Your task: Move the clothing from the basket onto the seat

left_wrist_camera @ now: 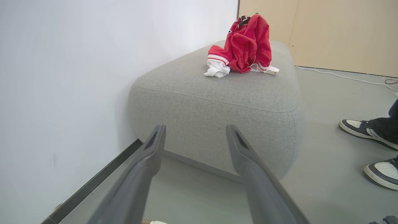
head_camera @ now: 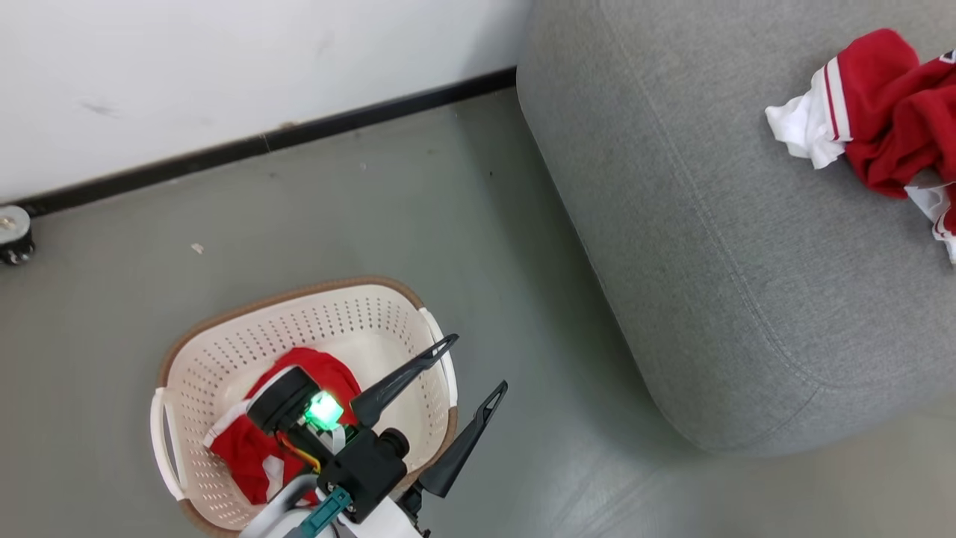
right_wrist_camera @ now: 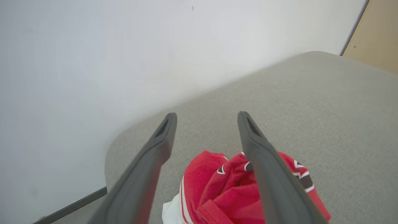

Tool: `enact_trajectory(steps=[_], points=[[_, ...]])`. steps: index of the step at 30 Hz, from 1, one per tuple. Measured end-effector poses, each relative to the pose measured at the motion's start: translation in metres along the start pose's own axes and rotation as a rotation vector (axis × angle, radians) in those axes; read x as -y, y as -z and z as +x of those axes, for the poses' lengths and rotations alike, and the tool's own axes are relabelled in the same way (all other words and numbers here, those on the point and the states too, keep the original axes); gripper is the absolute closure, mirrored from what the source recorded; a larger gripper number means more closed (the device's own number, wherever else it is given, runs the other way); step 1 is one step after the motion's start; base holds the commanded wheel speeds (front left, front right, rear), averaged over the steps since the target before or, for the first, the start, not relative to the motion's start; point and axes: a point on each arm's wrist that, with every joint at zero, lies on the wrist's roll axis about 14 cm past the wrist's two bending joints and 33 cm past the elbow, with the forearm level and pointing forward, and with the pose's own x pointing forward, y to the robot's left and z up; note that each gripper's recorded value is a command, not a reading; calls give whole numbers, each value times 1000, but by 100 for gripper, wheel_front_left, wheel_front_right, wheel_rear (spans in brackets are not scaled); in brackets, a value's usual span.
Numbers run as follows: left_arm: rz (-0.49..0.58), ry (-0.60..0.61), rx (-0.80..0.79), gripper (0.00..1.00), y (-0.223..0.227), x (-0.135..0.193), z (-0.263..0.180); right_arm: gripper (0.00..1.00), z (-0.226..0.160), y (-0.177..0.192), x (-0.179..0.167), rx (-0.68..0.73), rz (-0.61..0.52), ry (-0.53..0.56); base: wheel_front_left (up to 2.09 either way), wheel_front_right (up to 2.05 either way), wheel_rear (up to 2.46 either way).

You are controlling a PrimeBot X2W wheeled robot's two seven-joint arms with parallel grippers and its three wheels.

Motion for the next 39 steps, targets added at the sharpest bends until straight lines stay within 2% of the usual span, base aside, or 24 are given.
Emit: enact_trajectory(steps=[4,12,16,22,29,39], points=[[6,-11,2,0,-6,4,-4,0,-4,-31,-8,107,4,-25,0,0,0],[24,-29,17,0,-19,11,-9,0,-16,-72,-31,226,15,-87,0,0,0],[29,-42,18,0,-25,17,-16,0,-27,-96,-52,296,7,-147,0,0,0],[33,-60,38,0,-36,21,-19,0,-43,-103,-71,333,-1,-204,0,0,0],[41,-96,60,0,-49,22,-26,0,-71,-141,-96,476,7,-291,0,0,0],[58,-159,80,0,-62,23,-43,0,-121,-124,-146,516,-9,-476,0,0,0]])
